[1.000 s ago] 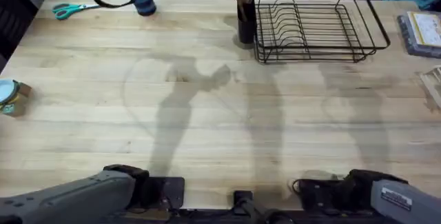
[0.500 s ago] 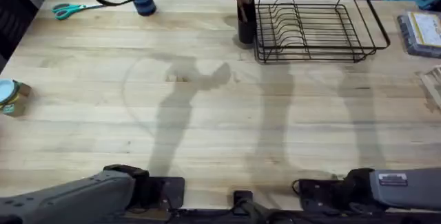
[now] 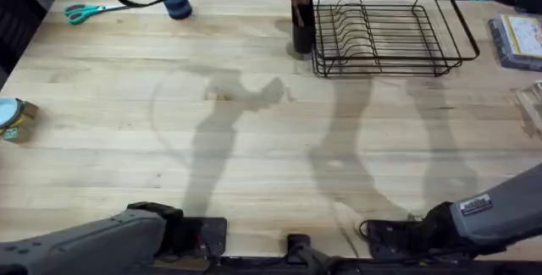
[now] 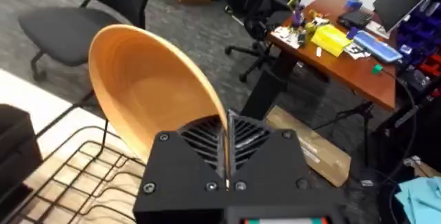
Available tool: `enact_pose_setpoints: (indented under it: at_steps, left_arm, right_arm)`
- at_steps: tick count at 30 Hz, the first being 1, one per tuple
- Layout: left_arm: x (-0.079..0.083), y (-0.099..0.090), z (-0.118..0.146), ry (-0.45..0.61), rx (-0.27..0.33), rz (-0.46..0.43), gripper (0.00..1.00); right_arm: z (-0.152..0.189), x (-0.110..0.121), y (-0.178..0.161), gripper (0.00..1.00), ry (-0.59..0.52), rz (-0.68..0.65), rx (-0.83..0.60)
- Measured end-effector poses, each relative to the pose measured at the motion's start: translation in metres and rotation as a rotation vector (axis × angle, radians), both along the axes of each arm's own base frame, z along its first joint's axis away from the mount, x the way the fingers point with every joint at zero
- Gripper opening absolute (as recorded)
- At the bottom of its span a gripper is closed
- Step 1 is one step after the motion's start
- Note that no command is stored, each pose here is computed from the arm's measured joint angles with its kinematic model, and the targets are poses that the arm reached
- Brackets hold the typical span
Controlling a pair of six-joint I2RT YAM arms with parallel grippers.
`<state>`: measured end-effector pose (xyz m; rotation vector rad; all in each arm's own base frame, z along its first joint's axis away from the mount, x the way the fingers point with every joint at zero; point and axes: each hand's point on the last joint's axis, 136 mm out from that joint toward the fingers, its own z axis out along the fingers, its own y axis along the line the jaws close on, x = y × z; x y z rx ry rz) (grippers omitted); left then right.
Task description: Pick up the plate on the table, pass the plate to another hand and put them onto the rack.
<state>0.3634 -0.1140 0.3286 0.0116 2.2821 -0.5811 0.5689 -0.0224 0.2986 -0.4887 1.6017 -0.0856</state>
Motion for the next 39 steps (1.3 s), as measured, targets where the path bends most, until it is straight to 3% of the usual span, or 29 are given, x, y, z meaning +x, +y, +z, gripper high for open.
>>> enact_pose_setpoints:
  at_steps: [27, 39]
  left_arm:
    - [-0.001, 0.000, -0.001, 0.004, 0.001, 0.000, 0.992]
    - [-0.001, 0.000, -0.001, 0.008, 0.001, 0.000, 0.993]
  right_arm:
    - [-0.099, 0.028, 0.019, 0.031, 0.110, 0.067, -0.131]
    - [-0.113, 0.029, 0.019, 0.031, 0.137, 0.072, -0.144]
